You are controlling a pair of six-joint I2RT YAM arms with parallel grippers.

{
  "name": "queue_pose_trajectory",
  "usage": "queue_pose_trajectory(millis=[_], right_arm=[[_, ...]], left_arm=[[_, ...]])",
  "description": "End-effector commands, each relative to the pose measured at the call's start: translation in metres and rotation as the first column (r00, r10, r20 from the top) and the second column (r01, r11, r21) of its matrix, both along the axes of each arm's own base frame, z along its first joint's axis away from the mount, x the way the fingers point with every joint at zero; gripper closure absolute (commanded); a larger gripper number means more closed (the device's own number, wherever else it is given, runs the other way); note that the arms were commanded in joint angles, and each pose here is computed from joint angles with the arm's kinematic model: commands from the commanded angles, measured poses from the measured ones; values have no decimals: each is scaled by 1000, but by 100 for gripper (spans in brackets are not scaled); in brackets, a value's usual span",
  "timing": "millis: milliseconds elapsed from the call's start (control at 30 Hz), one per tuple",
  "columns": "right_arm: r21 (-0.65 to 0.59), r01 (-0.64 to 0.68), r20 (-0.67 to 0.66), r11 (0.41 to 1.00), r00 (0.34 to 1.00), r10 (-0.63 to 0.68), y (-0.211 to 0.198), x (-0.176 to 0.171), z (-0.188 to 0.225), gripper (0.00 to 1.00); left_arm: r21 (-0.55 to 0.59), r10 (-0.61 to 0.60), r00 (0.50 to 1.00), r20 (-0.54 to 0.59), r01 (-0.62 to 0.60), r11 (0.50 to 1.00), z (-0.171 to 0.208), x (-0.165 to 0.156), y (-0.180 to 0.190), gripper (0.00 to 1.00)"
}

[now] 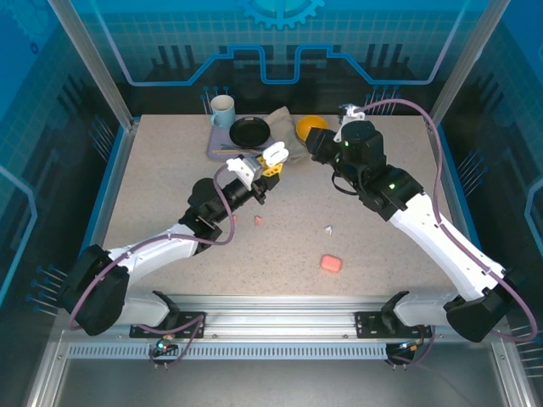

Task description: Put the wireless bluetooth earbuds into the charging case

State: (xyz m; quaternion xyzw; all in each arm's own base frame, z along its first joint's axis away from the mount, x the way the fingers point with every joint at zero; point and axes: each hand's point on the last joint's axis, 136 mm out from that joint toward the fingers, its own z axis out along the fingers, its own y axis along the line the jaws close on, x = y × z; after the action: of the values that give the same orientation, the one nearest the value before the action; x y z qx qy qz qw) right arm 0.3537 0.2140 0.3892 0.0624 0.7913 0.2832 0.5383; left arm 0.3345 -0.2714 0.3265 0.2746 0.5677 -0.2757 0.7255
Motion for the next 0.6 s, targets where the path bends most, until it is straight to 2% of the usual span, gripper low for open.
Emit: queue_pose_trajectory(millis=[0,300,567], right_arm=[[25,-114,209,993,972,106,22,-12,49,75],[58,-273,317,960,917,241,53,-33,65,76],[93,-345,341,934,892,295,65,-42,55,76]], left_arm=[[-14,-16,1000,17,16,1000,13,5,-4,100],[-56,-26,999,-24,25,998,19,15,-10,100],[-83,-31,999,-39,28,996,32,20,-13,100]])
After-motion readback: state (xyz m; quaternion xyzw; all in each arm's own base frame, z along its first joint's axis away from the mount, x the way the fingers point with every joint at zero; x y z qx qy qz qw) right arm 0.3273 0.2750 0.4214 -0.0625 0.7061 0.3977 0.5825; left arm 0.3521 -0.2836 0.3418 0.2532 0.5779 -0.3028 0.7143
